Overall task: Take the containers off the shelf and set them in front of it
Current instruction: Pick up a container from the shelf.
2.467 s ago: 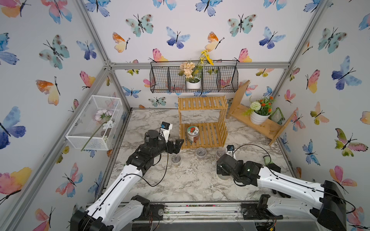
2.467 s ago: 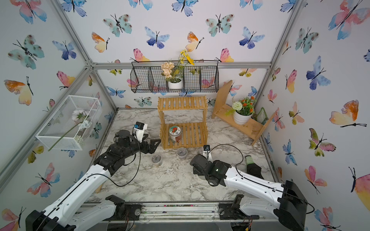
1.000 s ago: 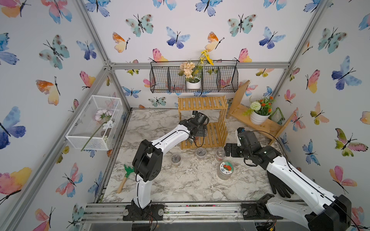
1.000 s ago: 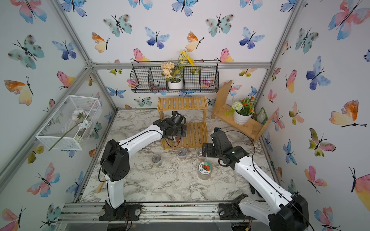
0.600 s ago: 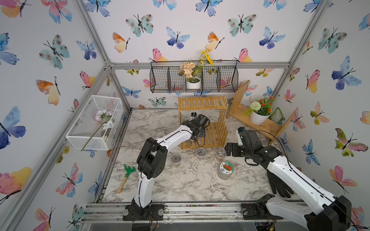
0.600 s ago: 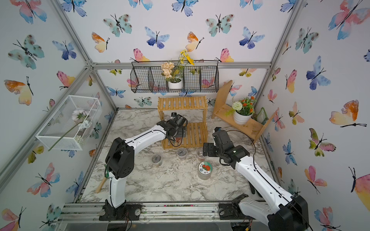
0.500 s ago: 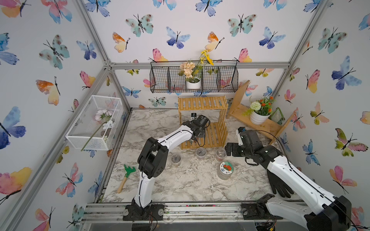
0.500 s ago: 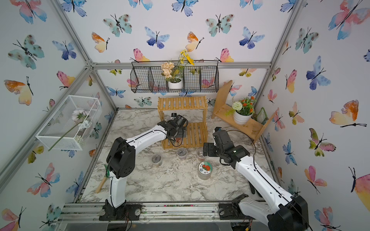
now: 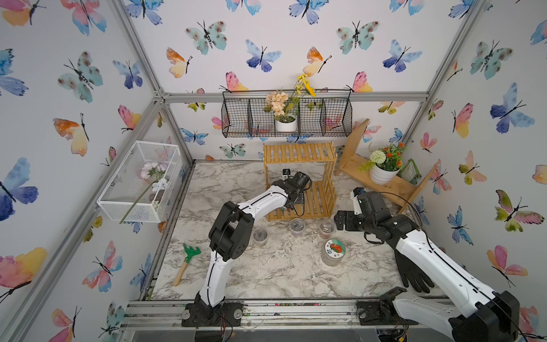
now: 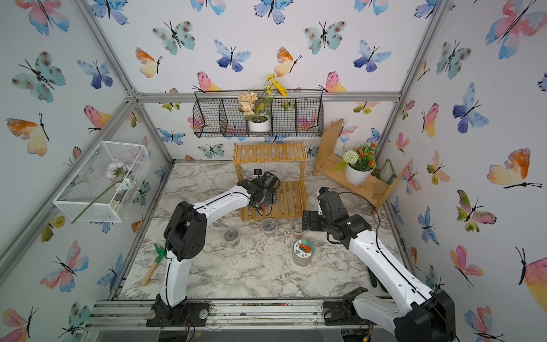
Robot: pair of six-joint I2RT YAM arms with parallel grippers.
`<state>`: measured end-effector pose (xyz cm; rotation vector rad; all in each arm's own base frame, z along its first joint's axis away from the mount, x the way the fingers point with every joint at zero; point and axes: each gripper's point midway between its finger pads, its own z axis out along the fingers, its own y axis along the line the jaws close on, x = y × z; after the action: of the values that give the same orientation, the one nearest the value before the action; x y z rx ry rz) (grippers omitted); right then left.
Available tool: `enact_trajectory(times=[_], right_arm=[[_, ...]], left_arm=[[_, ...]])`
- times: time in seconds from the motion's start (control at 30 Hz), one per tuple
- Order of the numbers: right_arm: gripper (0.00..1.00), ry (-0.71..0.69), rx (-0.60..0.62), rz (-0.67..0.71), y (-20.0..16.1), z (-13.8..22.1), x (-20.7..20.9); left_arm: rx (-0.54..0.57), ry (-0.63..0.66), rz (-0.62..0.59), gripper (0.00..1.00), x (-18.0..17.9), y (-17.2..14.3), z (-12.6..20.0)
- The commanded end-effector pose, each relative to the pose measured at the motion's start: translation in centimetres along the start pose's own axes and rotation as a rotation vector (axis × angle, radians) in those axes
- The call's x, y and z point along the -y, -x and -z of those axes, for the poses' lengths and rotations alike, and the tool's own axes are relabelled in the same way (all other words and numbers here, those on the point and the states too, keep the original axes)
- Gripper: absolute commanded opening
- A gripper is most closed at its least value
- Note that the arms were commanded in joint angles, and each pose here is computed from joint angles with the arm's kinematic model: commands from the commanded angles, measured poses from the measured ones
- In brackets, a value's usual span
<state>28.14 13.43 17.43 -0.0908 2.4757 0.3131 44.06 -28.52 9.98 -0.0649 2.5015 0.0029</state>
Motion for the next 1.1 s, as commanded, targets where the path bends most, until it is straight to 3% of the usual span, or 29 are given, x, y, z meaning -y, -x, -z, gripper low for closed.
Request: enact_trajectory(times=[0.0,0.23,0.63,1.07], right_arm=[[0.98,0.026,0.012,0.011,0.4,0.4,-0.3],[0.98,0.031,0.014,0.008,0.5,0.4,-0.3],[0.98,0.056,0.017,0.008,0.8,0.3,-0.7],[0.98,0.130,0.017,0.021,1.0,0.3,-2.1]], left_arm=[[0.018,0.044,0.007,0.91,-0.7,0.3,-0.6],[0.031,0.059,-0.013,0.82,-1.3,0.4,-0.4],[0.088,0.016,-0.044,0.80,-1.7,1.3,2.8],[0.195,-0.081,-0.092,0.80,-1.9,2.8,9.5]])
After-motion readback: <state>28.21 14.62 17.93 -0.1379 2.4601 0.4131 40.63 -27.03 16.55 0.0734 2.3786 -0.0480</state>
